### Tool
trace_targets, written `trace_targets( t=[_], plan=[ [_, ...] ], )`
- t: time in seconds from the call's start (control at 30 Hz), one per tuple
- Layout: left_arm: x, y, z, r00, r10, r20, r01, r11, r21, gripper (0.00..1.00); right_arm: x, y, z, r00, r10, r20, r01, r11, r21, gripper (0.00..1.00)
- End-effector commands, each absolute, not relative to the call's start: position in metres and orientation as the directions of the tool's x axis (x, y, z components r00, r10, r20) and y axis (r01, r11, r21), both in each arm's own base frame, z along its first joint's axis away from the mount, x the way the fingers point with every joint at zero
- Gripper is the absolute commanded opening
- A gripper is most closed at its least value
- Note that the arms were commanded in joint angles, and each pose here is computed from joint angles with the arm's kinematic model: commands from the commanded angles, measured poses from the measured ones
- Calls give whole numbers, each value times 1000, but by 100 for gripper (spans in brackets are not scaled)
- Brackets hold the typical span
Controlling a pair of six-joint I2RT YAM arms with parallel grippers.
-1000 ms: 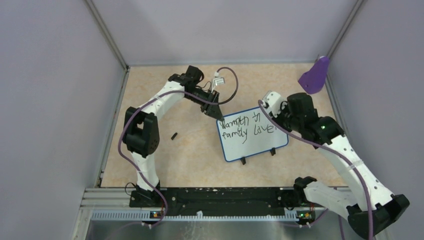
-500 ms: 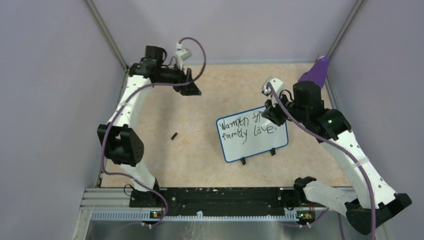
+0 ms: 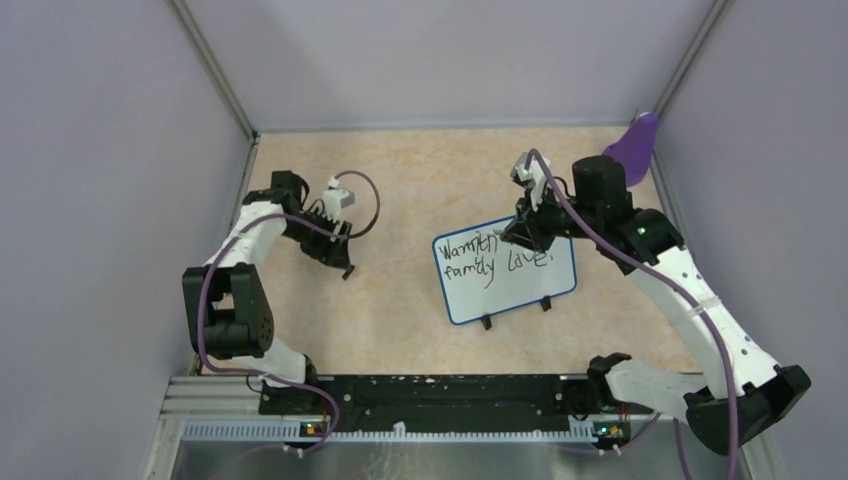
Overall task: Write a sentence on the whiteboard
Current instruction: Pick up the pen cap from the center of the board.
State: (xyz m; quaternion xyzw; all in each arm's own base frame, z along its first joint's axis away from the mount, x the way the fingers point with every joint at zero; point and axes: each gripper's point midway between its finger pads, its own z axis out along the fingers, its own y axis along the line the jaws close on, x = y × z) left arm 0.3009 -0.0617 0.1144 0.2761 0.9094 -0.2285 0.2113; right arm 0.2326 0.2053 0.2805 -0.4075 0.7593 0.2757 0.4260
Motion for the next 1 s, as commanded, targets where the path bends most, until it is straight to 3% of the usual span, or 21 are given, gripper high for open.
trace_targets(
  t=[0.0,0.67,0.83,0.97],
  plan=[
    [295,-44,91,-709,497,-500,644,745,-175,71,229,214,288,-290,-346,-892,-874,476,100,0],
    [292,-55,24,-694,609,-385,680,730,-70,66,238,211,281,-302,-362,-882,-859,505,87,0],
    [288,-57,2,-675,661,-327,701,713,-7,59,241,211,282,-304,-364,-880,-855,513,83,0],
    [287,-59,-8,-691,656,-304,690,724,-7,43,243,212,283,-306,-363,-880,-854,513,86,0]
  ],
)
